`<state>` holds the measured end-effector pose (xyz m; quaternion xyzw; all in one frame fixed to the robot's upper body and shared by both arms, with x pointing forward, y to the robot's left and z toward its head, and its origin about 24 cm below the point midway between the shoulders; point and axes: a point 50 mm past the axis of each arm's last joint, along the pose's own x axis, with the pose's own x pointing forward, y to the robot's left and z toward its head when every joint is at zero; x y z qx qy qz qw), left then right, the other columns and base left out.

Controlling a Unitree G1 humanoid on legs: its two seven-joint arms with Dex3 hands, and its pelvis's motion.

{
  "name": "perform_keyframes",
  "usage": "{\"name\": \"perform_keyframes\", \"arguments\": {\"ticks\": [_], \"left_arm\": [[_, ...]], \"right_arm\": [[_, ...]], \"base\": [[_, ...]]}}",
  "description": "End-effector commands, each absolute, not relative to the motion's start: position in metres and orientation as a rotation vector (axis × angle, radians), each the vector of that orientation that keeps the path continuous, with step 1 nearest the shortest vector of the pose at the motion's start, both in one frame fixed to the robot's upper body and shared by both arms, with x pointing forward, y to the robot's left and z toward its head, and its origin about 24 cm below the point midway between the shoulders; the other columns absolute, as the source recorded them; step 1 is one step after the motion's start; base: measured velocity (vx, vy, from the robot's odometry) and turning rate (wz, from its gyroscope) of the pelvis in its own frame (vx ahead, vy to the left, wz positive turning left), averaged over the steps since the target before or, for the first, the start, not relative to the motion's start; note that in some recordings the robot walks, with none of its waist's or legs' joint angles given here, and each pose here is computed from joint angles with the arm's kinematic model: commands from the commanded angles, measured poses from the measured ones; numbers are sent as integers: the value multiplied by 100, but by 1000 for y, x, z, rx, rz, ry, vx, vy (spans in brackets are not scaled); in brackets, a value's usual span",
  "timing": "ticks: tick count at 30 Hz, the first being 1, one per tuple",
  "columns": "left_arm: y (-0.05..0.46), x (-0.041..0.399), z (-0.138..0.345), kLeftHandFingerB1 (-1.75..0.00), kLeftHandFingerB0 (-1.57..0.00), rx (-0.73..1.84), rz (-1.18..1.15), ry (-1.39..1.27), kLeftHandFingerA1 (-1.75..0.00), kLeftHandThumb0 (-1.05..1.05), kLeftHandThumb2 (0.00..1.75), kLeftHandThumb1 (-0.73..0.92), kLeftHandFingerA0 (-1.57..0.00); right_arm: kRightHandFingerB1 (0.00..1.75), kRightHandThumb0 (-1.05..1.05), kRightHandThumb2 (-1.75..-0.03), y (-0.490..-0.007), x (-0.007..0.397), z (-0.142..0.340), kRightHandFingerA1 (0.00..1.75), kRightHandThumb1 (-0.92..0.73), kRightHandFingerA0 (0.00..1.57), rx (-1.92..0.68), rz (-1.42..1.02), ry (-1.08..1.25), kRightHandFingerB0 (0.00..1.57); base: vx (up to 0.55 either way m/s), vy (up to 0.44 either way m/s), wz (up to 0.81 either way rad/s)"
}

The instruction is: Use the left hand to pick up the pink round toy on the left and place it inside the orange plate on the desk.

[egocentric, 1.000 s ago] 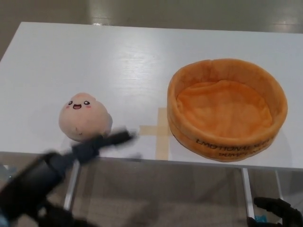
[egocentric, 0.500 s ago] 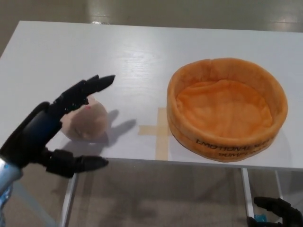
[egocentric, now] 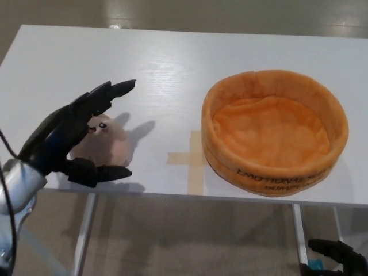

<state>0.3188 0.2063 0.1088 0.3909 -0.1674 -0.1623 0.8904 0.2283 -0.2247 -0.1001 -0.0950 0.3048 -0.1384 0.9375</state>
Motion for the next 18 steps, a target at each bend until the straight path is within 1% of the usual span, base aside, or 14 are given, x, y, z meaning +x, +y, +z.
{"name": "perform_keyframes", "arguments": {"ticks": [1, 2, 3, 4, 7, 8, 9, 12, 13, 14, 15, 16, 17, 18], "left_arm": [[208, 334, 90, -32, -10, 959, -226, -306, -8, -28, 65, 36, 0], [208, 335, 88, -27, -12, 957, -224, -300, -10, -25, 54, 42, 0], [208, 336, 86, -27, -12, 955, -221, -297, -10, -25, 54, 42, 0], [208, 337, 84, -33, -9, 953, -220, -287, -10, -29, 66, 37, 0], [207, 339, 76, -33, -8, 952, -216, -260, -10, -29, 66, 37, 0], [208, 340, 73, -33, -9, 957, -214, -241, -11, -30, 66, 37, 0], [208, 341, 70, -33, -11, 962, -215, -226, -11, -30, 66, 39, 0], [208, 342, 66, -33, -11, 963, -217, -211, -12, -30, 66, 39, 0], [208, 343, 65, -28, -16, 968, -216, -208, -20, -27, 54, 46, 0], [208, 343, 64, -28, -16, 972, -215, -206, -20, -27, 54, 46, 0], [209, 343, 61, -31, -14, 974, -209, -195, -34, -33, 61, 47, -11], [209, 343, 61, -31, -14, 974, -207, -193, -34, -33, 61, 47, -11], [210, 343, 59, -31, -29, 955, -217, -169, -34, -26, 58, 61, -36], [210, 344, 58, -33, -38, 935, -219, -156, -43, -22, 60, 67, -59]], "right_arm": [[72, -22, -90, -224, 224, -103, 86, -31, 56, -191, -290, 632, 50], [71, -22, -90, -224, 224, -103, 87, -31, 57, -192, -290, 633, 49], [71, -22, -90, -224, 224, -103, 87, -31, 57, -194, -290, 634, 49], [72, -16, -84, -224, 224, -103, 95, -34, 52, -192, -292, 633, 51], [72, -20, -90, -223, 223, -103, 87, -32, 57, -208, -285, 632, 49], [72, -21, -92, -223, 223, -103, 88, -31, 58, -199, -284, 628, 49], [72, -18, -85, -223, 223, -103, 96, -34, 52, -192, -287, 629, 50], [73, -19, -87, -223, 223, -103, 97, -33, 53, -194, -286, 627, 50], [72, -23, -92, -224, 224, -103, 87, -30, 57, -192, -287, 627, 49], [72, -23, -92, -224, 224, -103, 87, -30, 57, -190, -287, 628, 49], [71, -23, -90, -224, 224, -103, 86, -31, 56, -198, -285, 631, 49], [71, -23, -90, -224, 224, -103, 86, -31, 56, -201, -284, 631, 49], [73, -22, -91, -224, 224, -103, 87, -30, 56, -196, -285, 628, 50], [72, -23, -92, -224, 224, -103, 87, -30, 57, -194, -285, 629, 49]], "base": [[0, 0, 0], [0, 0, 0], [0, 0, 0], [0, 0, 0], [0, 0, 0], [0, 0, 0], [0, 0, 0], [0, 0, 0], [0, 0, 0], [0, 0, 0], [0, 0, 0], [0, 0, 0], [0, 0, 0], [0, 0, 0]]}}
